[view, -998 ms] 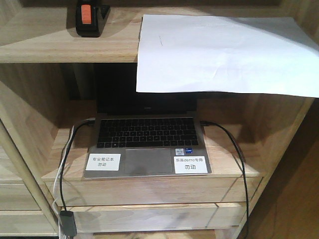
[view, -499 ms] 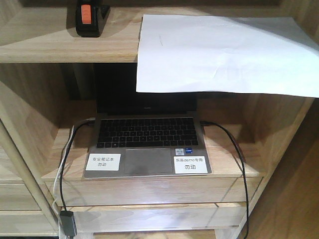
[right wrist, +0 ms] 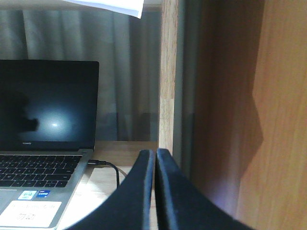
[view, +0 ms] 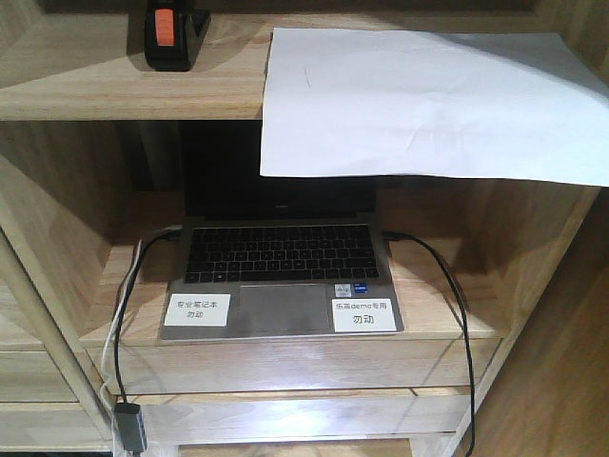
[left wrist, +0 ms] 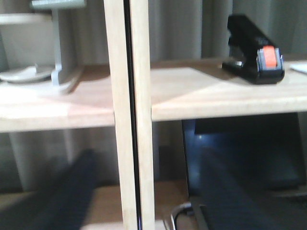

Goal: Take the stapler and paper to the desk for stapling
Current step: 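Reach the left gripper toward the black stapler on the upper shelf, then close the left gripper on the stapler and lift it off the shelf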

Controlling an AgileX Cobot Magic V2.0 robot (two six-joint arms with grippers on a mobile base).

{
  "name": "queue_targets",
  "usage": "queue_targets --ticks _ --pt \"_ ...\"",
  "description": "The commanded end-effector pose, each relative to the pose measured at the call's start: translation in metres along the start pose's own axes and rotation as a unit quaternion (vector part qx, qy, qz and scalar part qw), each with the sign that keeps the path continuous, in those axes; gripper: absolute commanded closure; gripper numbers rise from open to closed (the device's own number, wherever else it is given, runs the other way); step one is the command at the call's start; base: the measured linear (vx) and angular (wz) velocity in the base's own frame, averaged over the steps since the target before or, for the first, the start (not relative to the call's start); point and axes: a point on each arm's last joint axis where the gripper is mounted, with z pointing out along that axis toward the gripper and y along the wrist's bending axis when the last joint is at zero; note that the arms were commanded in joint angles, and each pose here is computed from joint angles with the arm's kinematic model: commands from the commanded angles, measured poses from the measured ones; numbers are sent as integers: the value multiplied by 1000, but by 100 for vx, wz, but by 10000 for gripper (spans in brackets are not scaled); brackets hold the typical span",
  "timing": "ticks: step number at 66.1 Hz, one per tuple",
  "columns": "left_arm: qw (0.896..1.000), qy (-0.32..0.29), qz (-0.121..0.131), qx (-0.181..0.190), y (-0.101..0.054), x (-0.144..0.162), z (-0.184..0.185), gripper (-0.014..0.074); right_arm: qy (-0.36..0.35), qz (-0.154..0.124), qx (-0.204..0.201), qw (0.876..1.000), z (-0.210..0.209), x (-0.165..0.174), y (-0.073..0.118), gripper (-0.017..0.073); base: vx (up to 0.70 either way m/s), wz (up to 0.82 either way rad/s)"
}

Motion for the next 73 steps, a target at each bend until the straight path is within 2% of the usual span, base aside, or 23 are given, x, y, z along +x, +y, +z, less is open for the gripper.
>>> queue_targets --ticks 1,15,20,36,55,73 --pt "999 -51 -8 2 0 -17 0 74 -44 -6 2 999 -1 -7 0 568 0 0" --pt "998 -57 -9 2 0 -18 0 81 -44 -6 2 999 -1 -7 0 568 0 0" --pt "998 -62 3 3 0 -20 -1 81 -44 -6 2 999 -1 -7 0 568 0 0" --pt "997 -60 4 57 -9 -43 8 81 -44 -6 2 999 -1 -7 0 568 0 0" --pt "989 -21 7 147 -38 -70 57 81 -44 -6 2 999 -1 -7 0 568 0 0" --pt "982 0 15 186 -73 -97 118 81 -44 -6 2 999 -1 -7 0 568 0 0"
